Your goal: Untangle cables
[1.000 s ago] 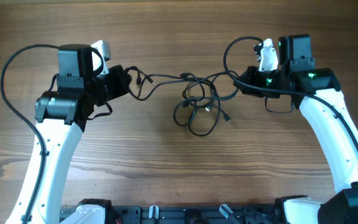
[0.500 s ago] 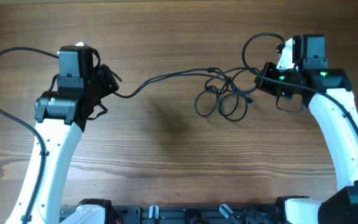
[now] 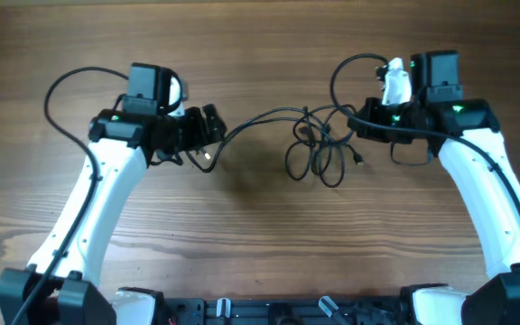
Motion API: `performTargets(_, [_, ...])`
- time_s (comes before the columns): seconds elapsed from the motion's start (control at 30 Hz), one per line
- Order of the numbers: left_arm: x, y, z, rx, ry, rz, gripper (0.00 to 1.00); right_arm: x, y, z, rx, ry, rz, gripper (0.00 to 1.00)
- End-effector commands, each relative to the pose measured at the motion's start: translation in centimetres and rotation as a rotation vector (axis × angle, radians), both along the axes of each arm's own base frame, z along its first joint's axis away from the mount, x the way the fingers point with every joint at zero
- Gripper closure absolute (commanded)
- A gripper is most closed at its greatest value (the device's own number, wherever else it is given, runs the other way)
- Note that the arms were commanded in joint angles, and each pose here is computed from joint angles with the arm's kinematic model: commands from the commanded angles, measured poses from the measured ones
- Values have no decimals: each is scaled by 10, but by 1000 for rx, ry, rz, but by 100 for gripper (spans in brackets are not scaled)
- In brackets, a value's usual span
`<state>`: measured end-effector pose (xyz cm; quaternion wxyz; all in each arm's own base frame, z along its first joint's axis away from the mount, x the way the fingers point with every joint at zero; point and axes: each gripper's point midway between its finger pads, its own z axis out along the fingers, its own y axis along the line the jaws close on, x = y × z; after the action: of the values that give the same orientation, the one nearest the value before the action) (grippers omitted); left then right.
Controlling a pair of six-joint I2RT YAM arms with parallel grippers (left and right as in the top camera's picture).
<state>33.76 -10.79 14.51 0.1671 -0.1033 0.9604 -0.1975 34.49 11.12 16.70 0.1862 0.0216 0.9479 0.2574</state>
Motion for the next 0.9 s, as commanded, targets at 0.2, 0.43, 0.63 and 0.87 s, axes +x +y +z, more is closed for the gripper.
performTargets(0.2, [21,-52,57,-85,-230,-247,0,0,13,7,22,-27,54,95])
performTargets(0.43, [23,-111,39,-163,-179,-248,22,-1,13,6,22,-24,54,95])
performTargets(0.63, [29,-165,10,-161,-160,-173,37,-2,13,4,21,-16,54,96])
performTargets(0.87, [24,-205,-19,-122,-159,-81,51,-4,13,0,20,-5,54,96])
